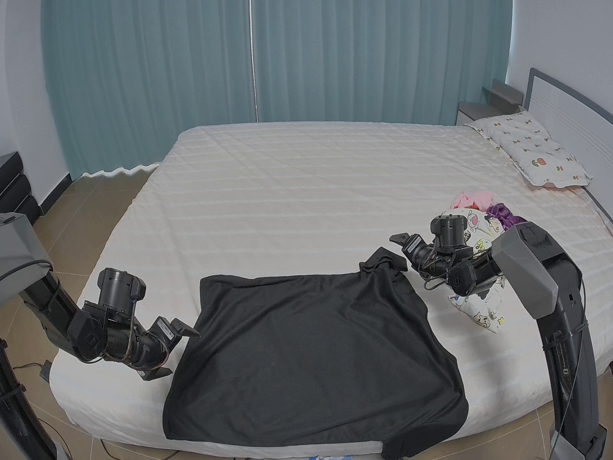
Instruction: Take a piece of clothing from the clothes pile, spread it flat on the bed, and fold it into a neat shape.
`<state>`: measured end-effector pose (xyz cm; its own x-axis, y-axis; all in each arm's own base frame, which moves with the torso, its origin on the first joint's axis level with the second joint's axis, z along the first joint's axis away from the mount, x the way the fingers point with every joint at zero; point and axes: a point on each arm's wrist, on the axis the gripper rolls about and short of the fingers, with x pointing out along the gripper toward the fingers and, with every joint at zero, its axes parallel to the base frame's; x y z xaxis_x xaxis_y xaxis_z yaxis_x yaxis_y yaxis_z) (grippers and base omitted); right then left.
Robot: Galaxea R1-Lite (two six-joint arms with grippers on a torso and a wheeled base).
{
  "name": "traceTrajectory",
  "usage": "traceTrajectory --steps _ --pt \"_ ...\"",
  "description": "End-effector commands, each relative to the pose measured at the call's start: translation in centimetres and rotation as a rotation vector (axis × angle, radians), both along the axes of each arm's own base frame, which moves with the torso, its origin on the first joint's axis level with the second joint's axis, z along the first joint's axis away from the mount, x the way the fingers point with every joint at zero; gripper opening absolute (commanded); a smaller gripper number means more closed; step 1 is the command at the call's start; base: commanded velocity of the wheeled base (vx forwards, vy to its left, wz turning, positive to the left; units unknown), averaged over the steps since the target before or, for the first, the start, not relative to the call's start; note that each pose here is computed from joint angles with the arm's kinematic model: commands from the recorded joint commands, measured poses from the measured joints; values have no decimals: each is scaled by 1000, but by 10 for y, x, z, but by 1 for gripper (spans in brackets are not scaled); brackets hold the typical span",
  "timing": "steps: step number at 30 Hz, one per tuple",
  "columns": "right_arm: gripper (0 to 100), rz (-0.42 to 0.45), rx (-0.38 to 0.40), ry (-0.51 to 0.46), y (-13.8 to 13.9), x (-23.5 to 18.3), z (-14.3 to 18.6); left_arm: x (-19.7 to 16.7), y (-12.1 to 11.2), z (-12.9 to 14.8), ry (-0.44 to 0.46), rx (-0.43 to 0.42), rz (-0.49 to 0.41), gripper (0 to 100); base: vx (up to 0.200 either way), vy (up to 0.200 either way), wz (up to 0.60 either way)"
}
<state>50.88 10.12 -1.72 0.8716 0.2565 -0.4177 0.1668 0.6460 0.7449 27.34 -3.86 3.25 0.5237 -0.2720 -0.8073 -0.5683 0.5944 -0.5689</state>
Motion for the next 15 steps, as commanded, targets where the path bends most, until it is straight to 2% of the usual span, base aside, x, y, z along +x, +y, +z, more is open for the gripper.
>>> traceTrajectory --steps 1,7,8,15 --pt "100 -1 1 32 0 0 -16 0 0 -1 3 -3 -1 100 0 0 0" --pt "100 -7 8 61 3 7 -29 0 0 -1 3 -3 0 100 0 0 0" --pt "0 -7 9 62 3 8 -29 0 0 -1 3 -3 0 100 0 0 0" --pt "0 -41 17 41 4 21 -32 0 0 -1 3 -3 0 100 0 0 0"
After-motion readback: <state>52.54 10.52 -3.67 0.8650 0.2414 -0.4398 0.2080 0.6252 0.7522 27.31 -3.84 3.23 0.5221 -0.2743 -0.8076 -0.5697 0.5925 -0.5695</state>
